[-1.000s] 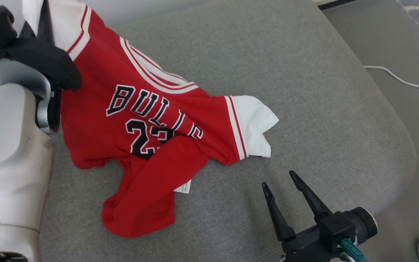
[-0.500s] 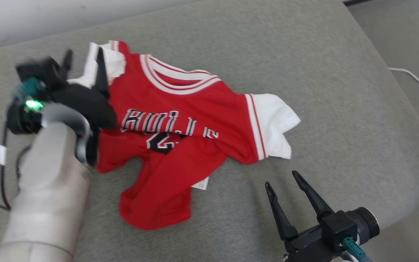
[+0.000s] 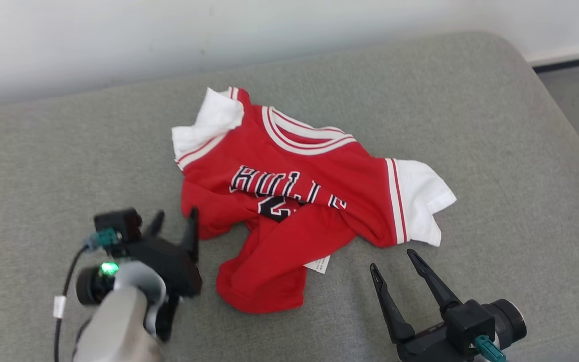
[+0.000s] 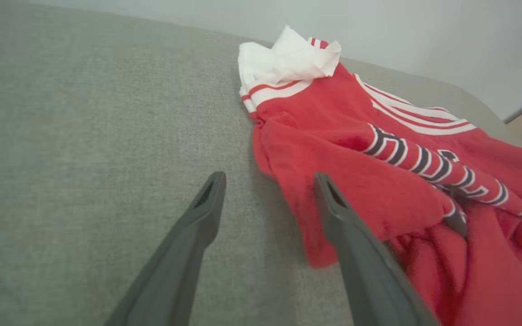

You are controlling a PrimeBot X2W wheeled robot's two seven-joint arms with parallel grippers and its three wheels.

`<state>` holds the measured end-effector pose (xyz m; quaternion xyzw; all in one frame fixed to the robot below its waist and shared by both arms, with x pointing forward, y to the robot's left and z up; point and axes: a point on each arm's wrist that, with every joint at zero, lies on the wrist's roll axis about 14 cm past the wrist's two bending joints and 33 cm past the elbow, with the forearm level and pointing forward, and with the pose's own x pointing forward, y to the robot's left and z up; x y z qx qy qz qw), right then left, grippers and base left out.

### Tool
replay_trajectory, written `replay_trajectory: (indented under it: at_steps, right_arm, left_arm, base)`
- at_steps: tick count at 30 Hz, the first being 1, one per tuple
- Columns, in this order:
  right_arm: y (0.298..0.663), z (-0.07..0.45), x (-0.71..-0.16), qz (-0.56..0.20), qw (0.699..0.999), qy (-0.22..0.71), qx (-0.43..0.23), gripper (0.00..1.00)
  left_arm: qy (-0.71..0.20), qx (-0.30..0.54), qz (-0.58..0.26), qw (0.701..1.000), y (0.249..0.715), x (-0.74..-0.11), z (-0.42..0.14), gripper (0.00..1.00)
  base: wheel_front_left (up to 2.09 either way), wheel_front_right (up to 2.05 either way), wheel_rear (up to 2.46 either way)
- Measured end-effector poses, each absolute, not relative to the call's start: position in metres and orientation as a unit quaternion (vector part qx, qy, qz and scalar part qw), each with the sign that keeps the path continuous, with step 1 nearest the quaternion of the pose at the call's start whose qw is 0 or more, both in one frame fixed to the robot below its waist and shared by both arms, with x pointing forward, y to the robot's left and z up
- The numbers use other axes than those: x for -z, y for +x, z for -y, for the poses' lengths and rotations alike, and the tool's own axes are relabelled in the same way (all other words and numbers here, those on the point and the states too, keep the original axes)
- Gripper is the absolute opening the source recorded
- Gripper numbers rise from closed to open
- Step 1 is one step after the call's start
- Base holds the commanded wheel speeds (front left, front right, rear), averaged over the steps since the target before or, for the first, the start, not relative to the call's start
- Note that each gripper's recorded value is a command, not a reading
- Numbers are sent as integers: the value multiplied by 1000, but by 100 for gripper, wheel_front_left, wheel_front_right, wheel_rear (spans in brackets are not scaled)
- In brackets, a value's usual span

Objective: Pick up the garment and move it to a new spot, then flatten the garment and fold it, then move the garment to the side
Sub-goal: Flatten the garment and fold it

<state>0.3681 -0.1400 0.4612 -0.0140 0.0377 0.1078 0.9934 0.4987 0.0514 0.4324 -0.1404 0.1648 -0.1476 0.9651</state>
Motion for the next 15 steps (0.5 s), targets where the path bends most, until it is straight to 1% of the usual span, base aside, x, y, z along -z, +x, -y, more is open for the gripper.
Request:
replay_trajectory:
  at_steps: [8, 15]
  right_arm:
    - [361, 136, -472, -20, 994, -7, -111, 100]
    - [359, 136, -475, -17, 994, -2, -109, 100]
  left_arm:
    - [-136, 180, -226, 948, 449, -423, -39, 100]
    - [-121, 202, -278, 931, 426, -415, -19, 100]
  base:
    - [0, 0, 0]
    - [0, 0, 0]
